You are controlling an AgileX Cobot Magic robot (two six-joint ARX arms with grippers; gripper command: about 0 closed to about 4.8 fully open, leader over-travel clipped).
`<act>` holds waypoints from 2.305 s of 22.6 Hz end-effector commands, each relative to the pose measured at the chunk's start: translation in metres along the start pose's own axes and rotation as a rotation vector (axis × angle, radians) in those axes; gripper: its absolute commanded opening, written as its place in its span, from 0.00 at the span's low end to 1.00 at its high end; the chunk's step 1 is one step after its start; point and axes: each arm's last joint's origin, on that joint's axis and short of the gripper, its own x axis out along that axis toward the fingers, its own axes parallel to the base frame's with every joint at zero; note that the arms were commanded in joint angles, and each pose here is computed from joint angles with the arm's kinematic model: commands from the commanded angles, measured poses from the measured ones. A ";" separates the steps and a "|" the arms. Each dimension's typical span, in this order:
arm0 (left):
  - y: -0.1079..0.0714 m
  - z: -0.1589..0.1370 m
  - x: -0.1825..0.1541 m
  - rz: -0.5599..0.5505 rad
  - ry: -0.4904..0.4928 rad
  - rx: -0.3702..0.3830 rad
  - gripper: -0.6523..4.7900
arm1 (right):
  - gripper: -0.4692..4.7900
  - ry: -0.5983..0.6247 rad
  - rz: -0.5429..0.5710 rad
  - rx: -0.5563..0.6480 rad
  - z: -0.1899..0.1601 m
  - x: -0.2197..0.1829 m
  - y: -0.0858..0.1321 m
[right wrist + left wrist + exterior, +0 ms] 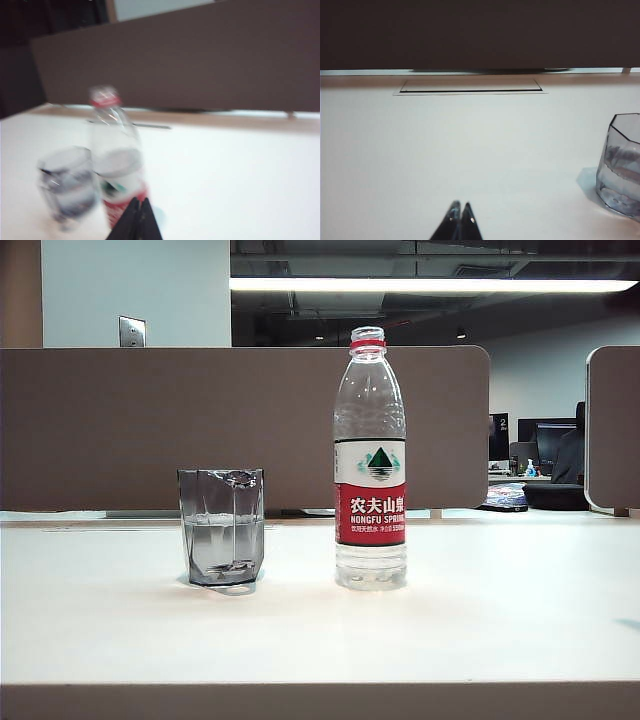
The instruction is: Pick up the mineral water bottle on the table and pour water into the mug until it's half full.
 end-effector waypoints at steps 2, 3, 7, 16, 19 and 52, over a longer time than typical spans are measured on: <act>0.000 0.002 0.000 -0.005 -0.010 0.000 0.11 | 0.09 -0.021 -0.087 -0.016 -0.009 -0.011 -0.012; 0.000 0.002 0.000 -0.005 -0.010 0.000 0.11 | 0.09 -0.020 -0.105 -0.017 -0.011 -0.013 -0.014; 0.000 0.002 0.000 -0.005 -0.009 0.000 0.11 | 0.09 0.007 -0.203 -0.018 -0.015 -0.022 -0.021; 0.000 0.002 0.000 -0.005 -0.009 0.000 0.11 | 0.09 0.046 -0.376 -0.048 -0.020 -0.029 -0.030; 0.000 0.002 0.000 -0.005 -0.009 0.000 0.11 | 0.09 0.049 -0.437 -0.048 -0.020 -0.030 -0.032; 0.000 0.002 0.000 -0.005 -0.009 0.000 0.11 | 0.09 0.053 -0.444 -0.075 -0.020 -0.030 -0.032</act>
